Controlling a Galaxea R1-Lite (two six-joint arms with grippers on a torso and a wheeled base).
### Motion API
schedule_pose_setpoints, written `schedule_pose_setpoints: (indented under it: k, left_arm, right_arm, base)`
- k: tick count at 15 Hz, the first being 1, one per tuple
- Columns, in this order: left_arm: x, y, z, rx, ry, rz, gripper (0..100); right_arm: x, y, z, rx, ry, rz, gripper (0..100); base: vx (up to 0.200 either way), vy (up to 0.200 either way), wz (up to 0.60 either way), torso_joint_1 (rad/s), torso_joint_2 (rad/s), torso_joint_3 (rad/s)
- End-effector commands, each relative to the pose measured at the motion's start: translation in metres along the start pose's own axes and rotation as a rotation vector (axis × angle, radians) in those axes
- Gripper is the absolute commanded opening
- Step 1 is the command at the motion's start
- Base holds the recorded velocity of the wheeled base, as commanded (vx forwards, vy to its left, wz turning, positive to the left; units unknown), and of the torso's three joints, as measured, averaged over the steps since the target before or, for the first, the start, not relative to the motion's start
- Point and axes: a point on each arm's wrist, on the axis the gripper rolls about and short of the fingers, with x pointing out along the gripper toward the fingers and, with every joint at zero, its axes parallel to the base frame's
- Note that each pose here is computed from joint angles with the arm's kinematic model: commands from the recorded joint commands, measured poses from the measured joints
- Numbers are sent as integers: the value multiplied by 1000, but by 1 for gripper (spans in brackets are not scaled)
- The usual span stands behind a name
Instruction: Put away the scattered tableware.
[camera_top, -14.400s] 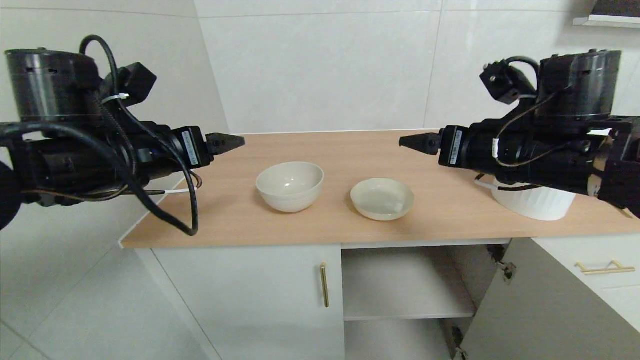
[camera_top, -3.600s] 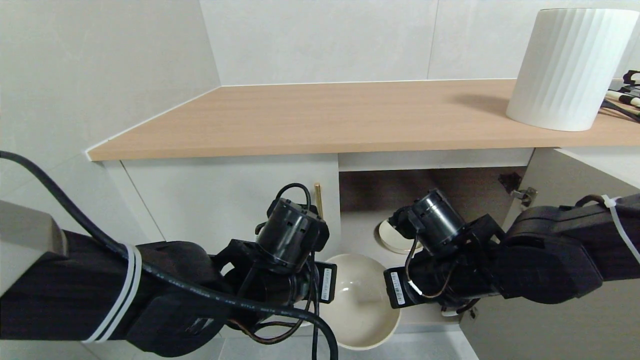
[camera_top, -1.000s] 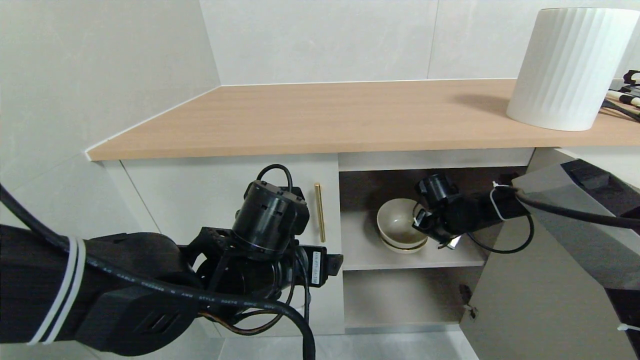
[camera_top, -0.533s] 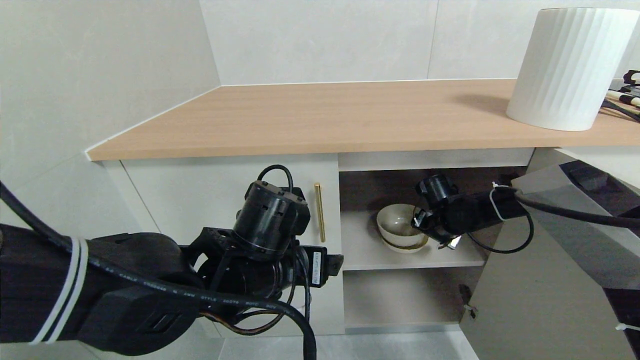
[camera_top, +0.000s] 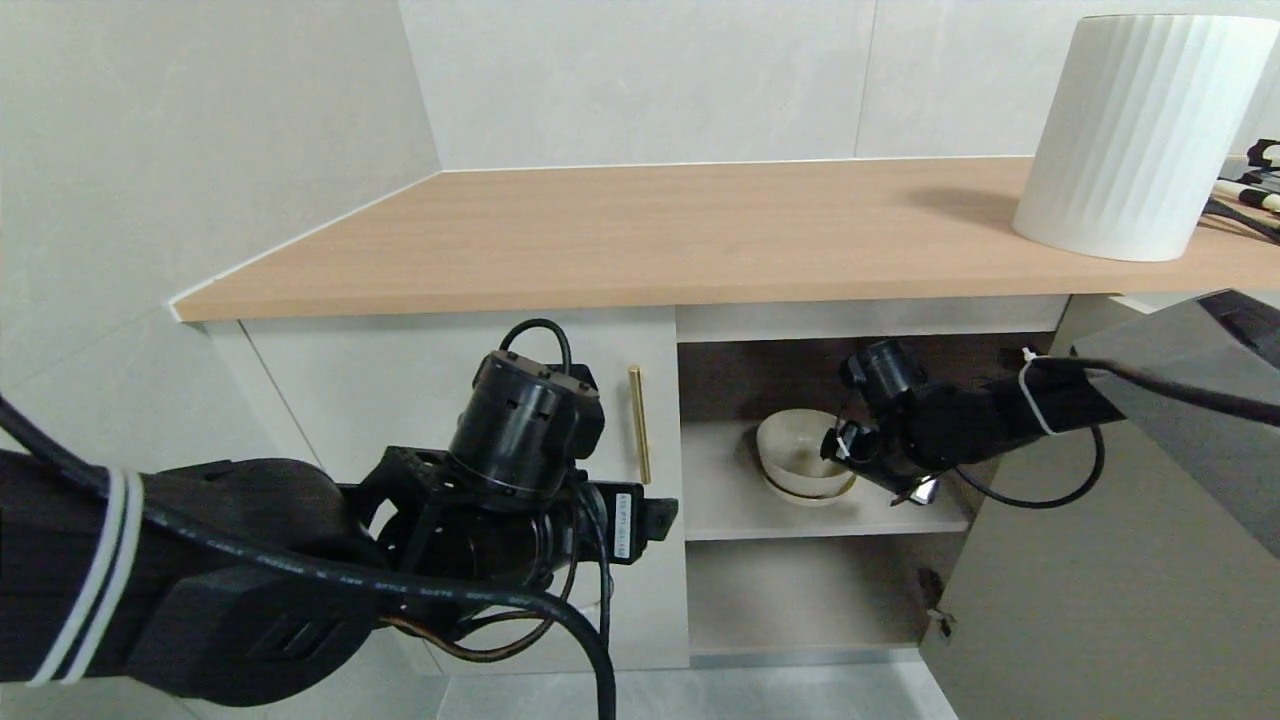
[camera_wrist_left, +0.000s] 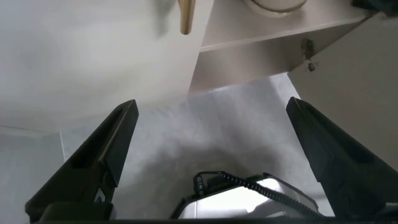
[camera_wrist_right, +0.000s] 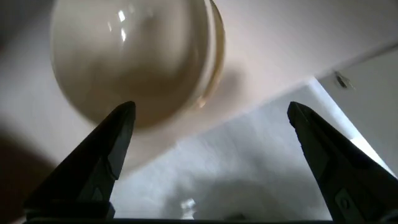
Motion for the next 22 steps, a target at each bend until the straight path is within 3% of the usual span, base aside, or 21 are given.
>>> schedule_pose_setpoints:
  k: [1,2,4,5,6,8,9,11,22]
  left_arm:
    - [-22,12,12,-36,-60,-1,100]
    - [-33,23,10,-51,-67,8,100]
    - [-47,34,-4,-44,-53,24,100]
    - [-53,39,-9,-31,-51,28,100]
    - [-68,46,-16,17,-63,24,100]
    - [-79,57,-23,52,-67,39,100]
    - [-81,61,-27,49,-63,44,100]
    - [-81,63,-33,55,-48,54,100]
    - [-79,60,-27,45,-58,48,100]
  right_arm:
    - [-61,-11,4,-41,-3,65,100]
    - [-98,-23,0,-78,25,128,100]
    - [-133,-48,-22,-140,94,173,100]
    - [-142,-56,-27,-164,99,174,100]
    - [-156,-70,-36,-208,104,178,100]
    - [-179,-83,-49,-267,104,209,100]
    - [-185,-82,-60,-301,120,235,100]
    - [-182,-83,-74,-344,154,221,100]
    - [-177,-83,-79,-354,181,210,100]
  base:
    - [0,0,0,0,0,0]
    - [0,0,0,0,0,0]
    - [0,0,0,0,0,0]
    - [0,0,0,0,0,0]
    - [0,0,0,0,0,0]
    - [0,0,0,0,0,0]
    - [0,0,0,0,0,0]
    - [-100,0,0,-4,1,1]
    - [-200,0,0,1,2,2]
